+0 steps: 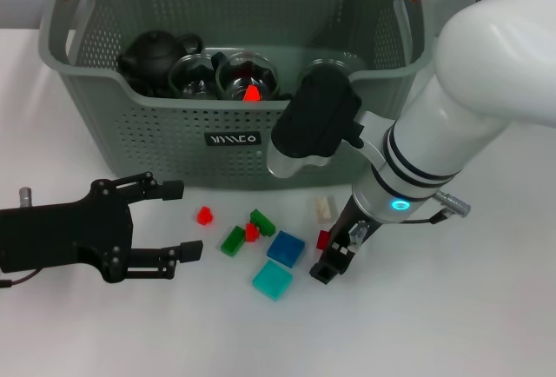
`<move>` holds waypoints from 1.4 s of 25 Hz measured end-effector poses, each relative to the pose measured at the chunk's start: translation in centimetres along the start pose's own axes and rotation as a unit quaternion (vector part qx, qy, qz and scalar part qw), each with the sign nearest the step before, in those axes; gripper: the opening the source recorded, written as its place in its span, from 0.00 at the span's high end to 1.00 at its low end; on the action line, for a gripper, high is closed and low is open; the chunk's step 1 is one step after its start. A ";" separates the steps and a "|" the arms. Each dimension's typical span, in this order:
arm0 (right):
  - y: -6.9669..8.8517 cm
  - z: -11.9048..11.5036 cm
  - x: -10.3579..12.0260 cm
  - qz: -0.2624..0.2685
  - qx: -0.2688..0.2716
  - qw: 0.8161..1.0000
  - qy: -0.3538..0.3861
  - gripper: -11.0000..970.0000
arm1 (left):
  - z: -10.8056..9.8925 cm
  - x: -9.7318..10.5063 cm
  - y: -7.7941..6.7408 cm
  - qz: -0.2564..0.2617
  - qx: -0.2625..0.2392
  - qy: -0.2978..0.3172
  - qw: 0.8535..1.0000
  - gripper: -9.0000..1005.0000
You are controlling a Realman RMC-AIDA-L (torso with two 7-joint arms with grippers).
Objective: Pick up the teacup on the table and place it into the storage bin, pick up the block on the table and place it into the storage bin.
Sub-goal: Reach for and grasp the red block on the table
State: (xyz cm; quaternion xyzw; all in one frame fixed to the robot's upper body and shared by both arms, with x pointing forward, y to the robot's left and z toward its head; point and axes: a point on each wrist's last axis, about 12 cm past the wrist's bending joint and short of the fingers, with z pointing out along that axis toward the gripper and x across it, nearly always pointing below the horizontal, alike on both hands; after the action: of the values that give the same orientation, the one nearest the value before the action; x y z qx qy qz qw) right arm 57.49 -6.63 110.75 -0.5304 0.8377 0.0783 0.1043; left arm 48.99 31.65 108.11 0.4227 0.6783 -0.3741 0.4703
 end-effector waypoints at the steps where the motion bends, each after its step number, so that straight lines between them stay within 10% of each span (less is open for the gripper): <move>1: 0.0 0.0 0.0 0.000 -0.001 1.000 0.001 0.34 | 0.0 0.0 0.0 0.000 0.000 0.000 1.000 0.13; 15: 0.0 -0.9 -0.2 0.000 -0.002 1.000 -0.004 0.57 | 0.0 -0.1 -0.1 0.000 0.003 -0.001 1.000 0.13; 20: -0.1 -0.9 -0.4 0.002 0.001 1.000 -0.009 0.42 | 0.0 0.0 0.0 0.000 0.002 -0.001 1.000 0.13; 35: -0.4 -0.1 -0.3 0.016 0.008 1.000 -0.019 0.51 | 0.0 -0.1 0.0 0.000 0.001 0.000 1.000 0.13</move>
State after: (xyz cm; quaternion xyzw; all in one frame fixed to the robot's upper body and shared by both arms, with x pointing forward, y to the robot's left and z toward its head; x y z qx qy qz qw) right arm 57.97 -6.55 110.93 -0.5143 0.8446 0.0835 0.1232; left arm 49.03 31.68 108.20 0.4236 0.6778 -0.3746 0.4700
